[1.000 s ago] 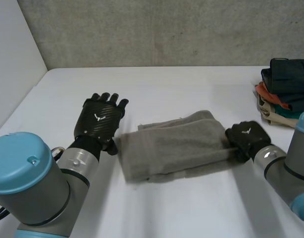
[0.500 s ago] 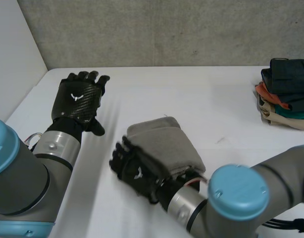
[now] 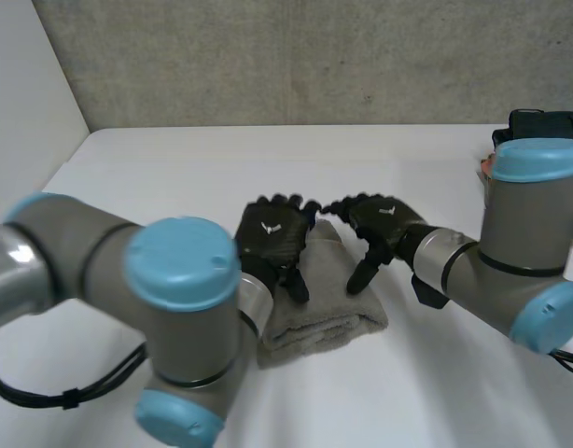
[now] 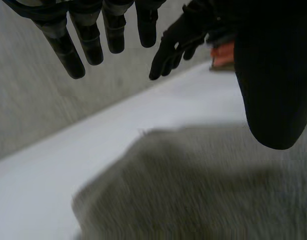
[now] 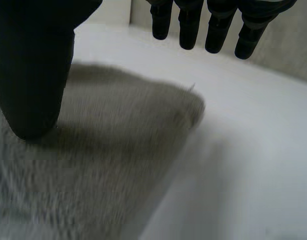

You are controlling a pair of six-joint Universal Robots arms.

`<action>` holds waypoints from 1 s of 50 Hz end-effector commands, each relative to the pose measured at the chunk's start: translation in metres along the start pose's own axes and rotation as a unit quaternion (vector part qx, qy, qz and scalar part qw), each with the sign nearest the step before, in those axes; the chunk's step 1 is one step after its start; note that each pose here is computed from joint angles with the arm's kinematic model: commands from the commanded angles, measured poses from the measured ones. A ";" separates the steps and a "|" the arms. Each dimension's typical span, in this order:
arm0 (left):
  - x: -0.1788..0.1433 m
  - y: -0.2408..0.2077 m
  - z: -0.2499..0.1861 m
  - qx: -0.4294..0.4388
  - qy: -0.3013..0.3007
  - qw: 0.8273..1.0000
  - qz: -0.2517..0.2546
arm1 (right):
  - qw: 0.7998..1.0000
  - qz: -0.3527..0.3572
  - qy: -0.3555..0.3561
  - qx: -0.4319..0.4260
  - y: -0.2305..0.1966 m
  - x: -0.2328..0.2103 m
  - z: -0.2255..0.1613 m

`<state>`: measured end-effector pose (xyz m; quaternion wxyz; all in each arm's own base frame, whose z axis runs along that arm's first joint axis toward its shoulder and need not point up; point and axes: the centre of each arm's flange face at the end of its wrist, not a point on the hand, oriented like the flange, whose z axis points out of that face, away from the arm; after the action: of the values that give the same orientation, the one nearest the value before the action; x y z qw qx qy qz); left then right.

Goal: Fold the laundry.

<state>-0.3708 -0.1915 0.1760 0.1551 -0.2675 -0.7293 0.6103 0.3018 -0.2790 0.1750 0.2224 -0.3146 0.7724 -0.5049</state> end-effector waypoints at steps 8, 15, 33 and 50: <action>-0.018 0.056 0.000 -0.177 -0.047 0.982 0.043 | 0.988 -0.126 0.000 -0.092 0.032 0.005 0.022; -0.025 0.001 -0.013 -0.107 -0.045 0.993 0.027 | 0.978 -0.197 0.062 -0.016 -0.004 0.010 0.011; -0.029 -0.085 -0.027 0.053 0.152 0.987 0.014 | 0.956 -0.290 -0.008 0.043 0.059 -0.067 -0.048; -0.012 -0.079 -0.037 0.049 0.226 0.973 0.015 | 0.953 -0.289 0.003 0.089 0.088 -0.064 -0.015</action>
<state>-0.3557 -0.1790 0.2622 0.3215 -0.4032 -0.6396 0.5701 0.3096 -0.1889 0.1063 0.0936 -0.5055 0.6101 -0.6029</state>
